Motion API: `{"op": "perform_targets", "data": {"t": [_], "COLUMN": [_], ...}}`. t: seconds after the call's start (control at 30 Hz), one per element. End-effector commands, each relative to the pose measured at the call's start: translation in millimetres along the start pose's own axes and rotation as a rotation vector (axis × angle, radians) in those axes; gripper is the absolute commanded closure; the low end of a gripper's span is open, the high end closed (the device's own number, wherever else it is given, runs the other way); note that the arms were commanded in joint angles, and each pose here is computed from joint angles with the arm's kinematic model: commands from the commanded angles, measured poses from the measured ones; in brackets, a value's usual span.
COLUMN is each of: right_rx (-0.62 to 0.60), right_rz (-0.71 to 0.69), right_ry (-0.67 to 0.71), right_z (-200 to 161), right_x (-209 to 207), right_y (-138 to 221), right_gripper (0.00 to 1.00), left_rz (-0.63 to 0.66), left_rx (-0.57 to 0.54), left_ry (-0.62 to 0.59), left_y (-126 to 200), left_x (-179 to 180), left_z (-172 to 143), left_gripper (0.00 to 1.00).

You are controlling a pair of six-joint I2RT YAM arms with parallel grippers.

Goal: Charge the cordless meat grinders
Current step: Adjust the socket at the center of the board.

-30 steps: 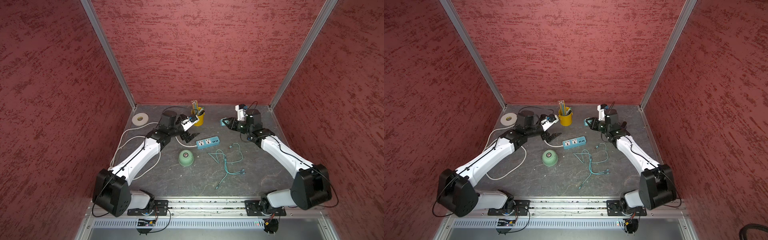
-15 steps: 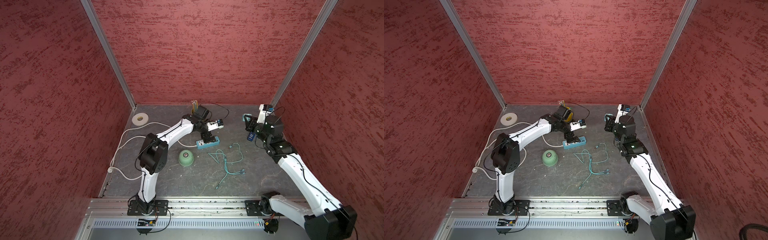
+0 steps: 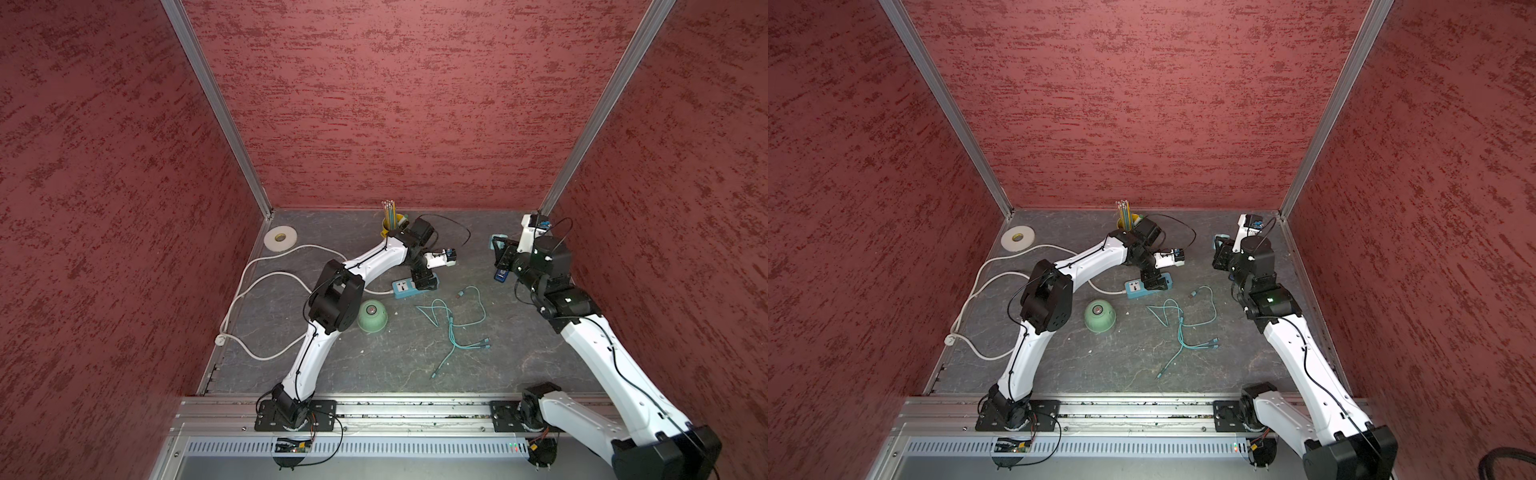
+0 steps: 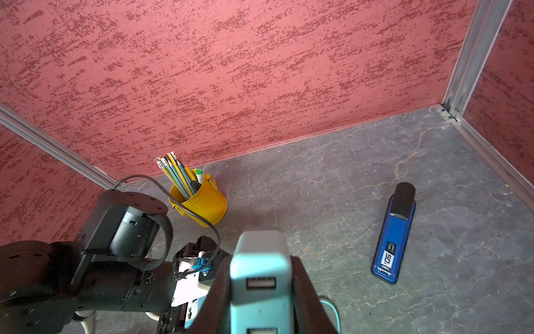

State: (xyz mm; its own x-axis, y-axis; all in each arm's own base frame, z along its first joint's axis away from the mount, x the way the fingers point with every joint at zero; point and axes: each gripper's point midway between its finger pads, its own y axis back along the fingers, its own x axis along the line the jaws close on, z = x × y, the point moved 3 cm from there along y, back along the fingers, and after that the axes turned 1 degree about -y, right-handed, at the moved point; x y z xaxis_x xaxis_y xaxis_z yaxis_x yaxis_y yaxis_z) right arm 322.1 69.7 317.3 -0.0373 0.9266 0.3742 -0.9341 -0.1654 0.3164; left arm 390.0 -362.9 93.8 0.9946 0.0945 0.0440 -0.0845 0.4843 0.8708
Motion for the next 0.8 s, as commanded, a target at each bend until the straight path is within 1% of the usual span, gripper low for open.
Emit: {"op": "perform_targets", "data": {"t": [0.0, 0.17, 0.4, 0.53, 0.77], "right_rx": [-0.029, -0.022, -0.014, -0.015, -0.017], "right_rz": [-0.013, -0.008, -0.001, 0.001, -0.004], "right_ry": [0.009, 0.009, 0.008, 0.008, 0.015], "right_z": [8, 7, 5, 5, 6], "right_x": [-2, -1, 0, 0, -1], "right_y": [6, 6, 5, 5, 7], "right_gripper": [1.00, 1.00, 1.00, 1.00, 1.00], "left_rz": [0.012, -0.002, -0.042, -0.085, -0.130], "left_rx": [0.043, 0.080, 0.129, 0.154, 0.193], "left_ry": [-0.041, -0.073, -0.113, -0.170, -0.259], "left_y": [-7, -16, -21, -21, -18], "left_x": [5, 6, 1, -6, -8], "left_z": [-6, -14, -30, -39, -53], "left_gripper": [0.15, 0.19, 0.32, 0.38, 0.43]}}
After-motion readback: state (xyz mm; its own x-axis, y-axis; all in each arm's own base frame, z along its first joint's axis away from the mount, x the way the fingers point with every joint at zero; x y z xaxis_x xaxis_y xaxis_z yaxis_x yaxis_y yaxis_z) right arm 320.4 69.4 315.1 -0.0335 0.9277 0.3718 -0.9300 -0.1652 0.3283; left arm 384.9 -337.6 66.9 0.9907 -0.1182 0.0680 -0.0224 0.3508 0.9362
